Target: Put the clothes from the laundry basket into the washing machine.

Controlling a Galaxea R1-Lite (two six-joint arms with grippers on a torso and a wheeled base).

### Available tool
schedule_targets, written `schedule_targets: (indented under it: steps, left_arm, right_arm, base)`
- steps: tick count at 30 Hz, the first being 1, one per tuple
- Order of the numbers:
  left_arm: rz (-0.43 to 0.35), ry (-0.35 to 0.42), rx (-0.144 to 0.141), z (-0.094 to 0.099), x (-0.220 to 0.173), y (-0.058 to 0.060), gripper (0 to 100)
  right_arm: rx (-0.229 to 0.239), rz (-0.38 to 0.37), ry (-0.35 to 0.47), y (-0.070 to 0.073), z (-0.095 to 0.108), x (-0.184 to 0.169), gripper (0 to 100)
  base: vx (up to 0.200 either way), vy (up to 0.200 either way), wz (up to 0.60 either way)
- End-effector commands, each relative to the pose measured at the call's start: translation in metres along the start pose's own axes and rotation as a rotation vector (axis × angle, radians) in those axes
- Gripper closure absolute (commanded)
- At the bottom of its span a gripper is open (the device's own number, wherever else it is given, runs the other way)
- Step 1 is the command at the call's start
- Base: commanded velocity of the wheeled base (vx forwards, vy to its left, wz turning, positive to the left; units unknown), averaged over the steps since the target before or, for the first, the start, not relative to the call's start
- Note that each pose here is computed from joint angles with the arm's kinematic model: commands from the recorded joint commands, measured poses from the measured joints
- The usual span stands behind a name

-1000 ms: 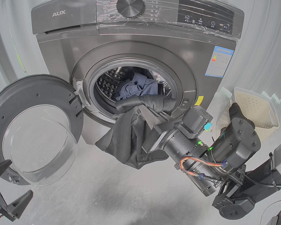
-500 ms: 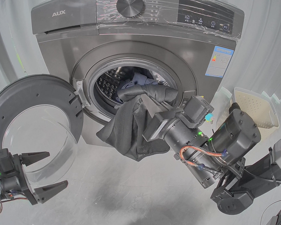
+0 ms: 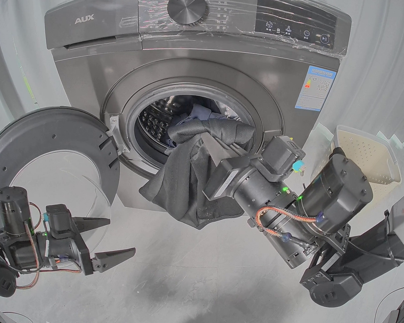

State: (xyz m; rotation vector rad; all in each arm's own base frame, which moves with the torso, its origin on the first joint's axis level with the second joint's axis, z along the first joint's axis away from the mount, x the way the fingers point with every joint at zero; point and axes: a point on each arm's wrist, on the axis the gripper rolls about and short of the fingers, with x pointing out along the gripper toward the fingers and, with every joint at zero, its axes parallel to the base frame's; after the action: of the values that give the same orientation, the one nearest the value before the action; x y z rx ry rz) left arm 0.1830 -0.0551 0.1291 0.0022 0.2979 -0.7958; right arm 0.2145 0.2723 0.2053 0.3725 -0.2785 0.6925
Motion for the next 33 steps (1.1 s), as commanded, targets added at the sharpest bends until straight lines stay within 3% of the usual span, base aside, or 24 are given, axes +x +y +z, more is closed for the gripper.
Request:
schedule_targets:
  steps: [1,12,23,33]
  left_arm:
    - [-0.031,0.085,-0.055,-0.017,0.035,0.015,0]
    - [-0.078,0.072,-0.096,-0.025,0.075,0.036,0]
    - [-0.08,-0.038,-0.139,-0.035,0.112,0.052,0]
    - [-0.085,-0.051,-0.136,-0.039,0.133,0.061,0]
  right_arm:
    - [0.003,0.008,0.003,0.003,-0.002,0.0,100]
    - [0.002,0.012,0.014,0.004,-0.006,0.0,100]
    - [0.006,0.021,0.02,0.008,-0.008,-0.001,100]
    - [0.01,0.028,0.017,0.011,-0.008,-0.002,100]
  base:
    - [0.0,0.0,0.0]
    - [0.0,0.0,0.0]
    - [0.0,0.0,0.0]
    - [0.0,0.0,0.0]
